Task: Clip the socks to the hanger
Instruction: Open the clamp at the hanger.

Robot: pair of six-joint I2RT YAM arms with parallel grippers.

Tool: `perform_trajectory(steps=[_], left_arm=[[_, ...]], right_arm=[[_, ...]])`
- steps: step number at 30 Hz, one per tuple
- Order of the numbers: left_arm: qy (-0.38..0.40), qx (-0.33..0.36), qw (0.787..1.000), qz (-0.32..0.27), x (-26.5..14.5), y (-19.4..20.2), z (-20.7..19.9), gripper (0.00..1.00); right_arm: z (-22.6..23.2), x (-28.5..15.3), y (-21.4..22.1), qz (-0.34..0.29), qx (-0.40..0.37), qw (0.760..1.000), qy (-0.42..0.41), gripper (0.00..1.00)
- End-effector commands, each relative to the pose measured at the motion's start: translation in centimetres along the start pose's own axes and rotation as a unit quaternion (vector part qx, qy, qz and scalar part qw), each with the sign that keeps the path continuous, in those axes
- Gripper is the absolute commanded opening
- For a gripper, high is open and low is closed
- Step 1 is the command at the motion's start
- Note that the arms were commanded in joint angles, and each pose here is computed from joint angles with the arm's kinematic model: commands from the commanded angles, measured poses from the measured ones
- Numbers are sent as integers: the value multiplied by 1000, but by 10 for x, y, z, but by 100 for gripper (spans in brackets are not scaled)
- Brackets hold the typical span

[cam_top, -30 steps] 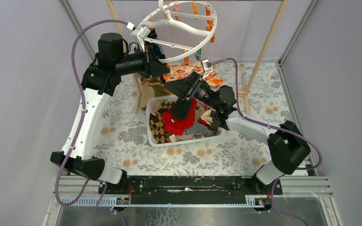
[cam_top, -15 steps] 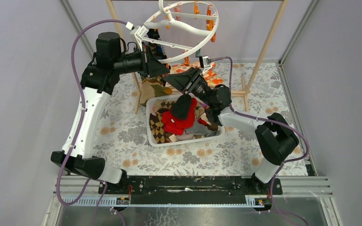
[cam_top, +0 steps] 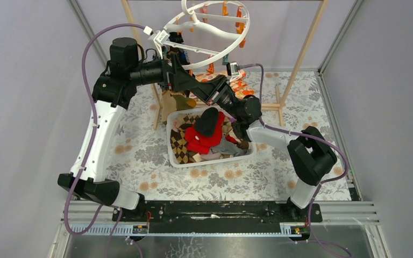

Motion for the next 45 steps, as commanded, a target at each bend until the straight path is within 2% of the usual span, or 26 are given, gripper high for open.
perform_trajectory(steps=[1,4,8,16,26,38,43,44,45], left_arm=[[-45,15,998,-32,-12,-3,-9,99],[-100,21,993,-55,-21,-3,-9,99],[-164,28,983,-77,-29,-2,-4,98],[-178,21,981,-76,-29,2,-1,89],[-174,20,981,-84,-27,-7,-2,77],[-193,31,976,-100,-21,-20,5,54],[-202,26,974,-99,-18,-18,10,35],[-206,24,973,-99,-18,-17,12,29],[-210,24,972,-100,-17,-17,13,24]], right_arm=[[17,9,-9,-19,-57,998,-8,0],[17,10,-5,-22,-130,990,52,0],[21,14,6,-35,-250,960,120,0],[21,30,25,-53,-376,908,179,0],[24,48,38,-50,-436,873,212,0],[26,57,47,-37,-458,861,220,0],[27,60,47,-32,-461,859,221,0],[27,60,48,-27,-461,859,221,3],[26,59,48,-24,-462,859,222,9]])
Point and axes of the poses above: each gripper's point midway between its finger pads, its own x axis out along the fingers, its own z axis along the line the jaws close on, y = z × x, the point moved 10 cm from there along -x, back along the fingers, and after that the axes turned 1 degree about -x, right-handed, at the moved point
